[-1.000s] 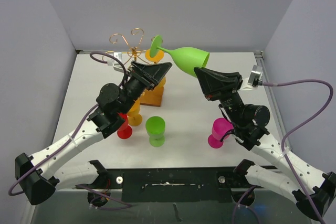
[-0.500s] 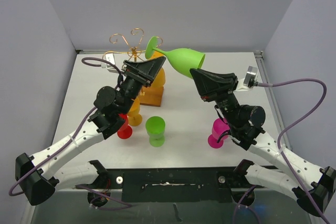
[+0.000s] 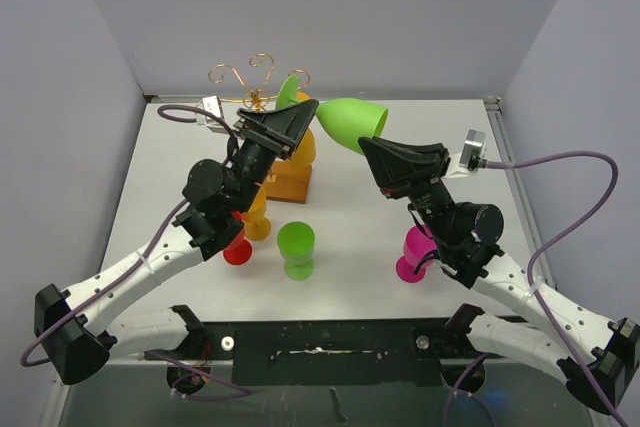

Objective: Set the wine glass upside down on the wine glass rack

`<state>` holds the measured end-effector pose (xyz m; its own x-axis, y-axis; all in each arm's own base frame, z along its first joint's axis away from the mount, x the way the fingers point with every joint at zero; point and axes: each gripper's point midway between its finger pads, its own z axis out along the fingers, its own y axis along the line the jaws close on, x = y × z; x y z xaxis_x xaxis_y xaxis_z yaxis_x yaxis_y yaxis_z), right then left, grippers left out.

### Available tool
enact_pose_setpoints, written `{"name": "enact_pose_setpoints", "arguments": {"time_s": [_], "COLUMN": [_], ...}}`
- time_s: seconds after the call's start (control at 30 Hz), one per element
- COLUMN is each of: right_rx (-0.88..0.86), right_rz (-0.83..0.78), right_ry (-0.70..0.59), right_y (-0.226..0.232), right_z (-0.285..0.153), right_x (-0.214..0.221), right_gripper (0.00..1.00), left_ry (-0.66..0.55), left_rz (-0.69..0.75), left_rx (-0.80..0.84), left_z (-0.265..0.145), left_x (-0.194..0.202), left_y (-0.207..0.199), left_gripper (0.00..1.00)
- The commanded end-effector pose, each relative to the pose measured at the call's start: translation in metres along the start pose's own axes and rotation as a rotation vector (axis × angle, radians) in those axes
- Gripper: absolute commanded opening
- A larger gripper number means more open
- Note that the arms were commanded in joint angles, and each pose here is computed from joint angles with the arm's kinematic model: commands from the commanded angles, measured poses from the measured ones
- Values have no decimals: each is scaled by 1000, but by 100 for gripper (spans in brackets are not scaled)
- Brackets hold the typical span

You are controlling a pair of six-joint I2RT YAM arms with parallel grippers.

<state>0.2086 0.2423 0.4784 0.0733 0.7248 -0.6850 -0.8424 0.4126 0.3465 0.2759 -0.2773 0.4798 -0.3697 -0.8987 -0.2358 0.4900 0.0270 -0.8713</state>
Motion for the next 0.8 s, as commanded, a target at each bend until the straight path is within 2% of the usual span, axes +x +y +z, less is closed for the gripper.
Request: {"name": "enact_pose_setpoints", "arguments": {"time_s": [0.0, 0.33, 0.77], "right_rx": [-73, -107, -112], "right_rz": [17, 37, 41], "right_ry": [-56, -57, -33], "right_y": [18, 26, 28], "right_z": [1, -8, -10], "right_x": [-16, -18, -16], "right_gripper": [0, 0, 4], "left_ry": [-39, -67, -98], "left_rz": [-44, -21, -18], "left_rx": [116, 145, 128], "left_z": [8, 14, 22], "left_x": [-12, -15, -18], "left_y": [-45, -51, -48], "left_gripper": [48, 32, 21]}}
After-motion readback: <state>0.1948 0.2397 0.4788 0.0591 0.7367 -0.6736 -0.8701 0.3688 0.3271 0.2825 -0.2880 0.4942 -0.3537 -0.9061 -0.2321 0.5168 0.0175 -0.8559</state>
